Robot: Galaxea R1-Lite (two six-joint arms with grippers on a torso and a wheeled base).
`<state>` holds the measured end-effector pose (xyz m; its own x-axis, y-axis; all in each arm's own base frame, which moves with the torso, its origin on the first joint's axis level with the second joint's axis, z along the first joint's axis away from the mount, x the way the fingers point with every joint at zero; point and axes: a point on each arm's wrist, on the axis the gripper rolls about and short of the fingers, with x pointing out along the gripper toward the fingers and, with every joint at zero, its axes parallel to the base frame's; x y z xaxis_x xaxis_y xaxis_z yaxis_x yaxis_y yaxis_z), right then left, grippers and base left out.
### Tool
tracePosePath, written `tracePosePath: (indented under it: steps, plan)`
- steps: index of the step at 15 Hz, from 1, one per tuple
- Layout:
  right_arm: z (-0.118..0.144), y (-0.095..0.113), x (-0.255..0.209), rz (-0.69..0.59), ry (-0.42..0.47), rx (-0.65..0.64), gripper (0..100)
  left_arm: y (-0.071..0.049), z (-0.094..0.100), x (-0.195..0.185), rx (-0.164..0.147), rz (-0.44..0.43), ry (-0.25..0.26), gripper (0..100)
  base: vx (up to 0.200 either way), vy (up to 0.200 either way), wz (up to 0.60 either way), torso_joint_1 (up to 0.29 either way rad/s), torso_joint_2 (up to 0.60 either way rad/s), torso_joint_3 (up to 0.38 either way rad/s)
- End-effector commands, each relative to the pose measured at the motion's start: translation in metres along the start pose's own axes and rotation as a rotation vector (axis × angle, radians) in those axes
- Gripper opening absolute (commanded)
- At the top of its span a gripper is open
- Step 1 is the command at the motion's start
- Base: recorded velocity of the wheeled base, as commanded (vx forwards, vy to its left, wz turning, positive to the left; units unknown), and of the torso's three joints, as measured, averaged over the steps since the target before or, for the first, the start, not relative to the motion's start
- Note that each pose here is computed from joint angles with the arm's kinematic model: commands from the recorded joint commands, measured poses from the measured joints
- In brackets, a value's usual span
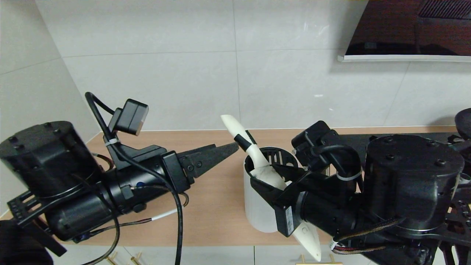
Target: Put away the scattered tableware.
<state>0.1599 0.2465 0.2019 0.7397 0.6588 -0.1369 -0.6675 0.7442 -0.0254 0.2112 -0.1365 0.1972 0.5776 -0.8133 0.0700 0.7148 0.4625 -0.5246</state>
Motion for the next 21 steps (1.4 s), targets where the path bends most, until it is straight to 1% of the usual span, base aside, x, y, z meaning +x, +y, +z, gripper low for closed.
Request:
tracePosePath:
  steps: [1, 2, 3, 4, 6, 7, 11, 13, 15, 16, 17, 21]
  plan:
    - [-0.002, 0.002, 0.002, 0.004, 0.007, -0.002, 0, 0.014, -0.014, 0.017, -0.042, 0.014, 0.038, 100, 0.000, 0.000, 0.00, 0.000, 0.00, 0.000]
    - [-0.003, 0.002, 0.002, 0.004, 0.008, -0.003, 0, 0.015, -0.015, 0.020, -0.043, 0.011, 0.041, 100, 0.000, 0.000, 0.00, 0.000, 0.00, 0.000]
    - [-0.003, 0.002, 0.003, 0.004, 0.011, -0.002, 0, 0.016, -0.023, 0.027, -0.054, -0.001, 0.061, 100, 0.000, 0.000, 0.00, 0.000, 0.00, 0.000]
    - [-0.003, 0.002, 0.003, 0.004, 0.011, -0.001, 0, 0.017, -0.026, 0.030, -0.053, -0.004, 0.060, 100, 0.000, 0.000, 0.00, 0.000, 0.00, 0.000]
    - [-0.007, 0.003, 0.005, 0.005, 0.021, -0.001, 0, 0.022, -0.028, 0.041, -0.033, -0.003, -0.003, 100, 0.000, 0.000, 0.00, 0.000, 0.00, 0.000]
    - [-0.009, 0.004, 0.008, 0.005, 0.032, -0.002, 0, 0.023, -0.028, 0.044, -0.026, -0.006, -0.024, 100, 0.000, 0.000, 0.00, 0.000, 0.00, 0.000]
    - [-0.015, 0.005, 0.012, 0.005, 0.052, -0.007, 0, 0.018, -0.027, 0.044, -0.022, -0.020, -0.031, 100, 0.000, 0.000, 0.00, 0.000, 0.00, 0.000]
    - [-0.015, 0.005, 0.012, 0.007, 0.042, -0.004, 0, 0.017, -0.031, 0.046, -0.026, -0.016, -0.025, 100, 0.000, 0.000, 0.00, 0.000, 0.00, 0.000]
    - [-0.013, 0.006, 0.012, 0.008, 0.021, 0.002, 0, 0.015, -0.032, 0.048, -0.027, -0.003, -0.036, 100, 0.000, 0.000, 0.00, 0.000, 0.00, 0.000]
    - [-0.014, 0.006, 0.012, 0.008, 0.021, 0.000, 0, 0.015, -0.033, 0.049, -0.028, -0.001, -0.034, 100, 0.000, 0.000, 0.00, 0.000, 0.00, 0.000]
    - [-0.015, 0.006, 0.012, 0.008, 0.024, -0.001, 0, 0.016, -0.034, 0.049, -0.030, 0.004, -0.032, 0, 0.000, 0.000, 0.00, 0.000, 0.00, 0.000]
    - [-0.015, 0.006, 0.012, 0.008, 0.024, -0.001, 0, 0.016, -0.033, 0.049, -0.027, -0.003, -0.036, 0, 0.000, 0.000, 0.00, 0.000, 0.00, 0.000]
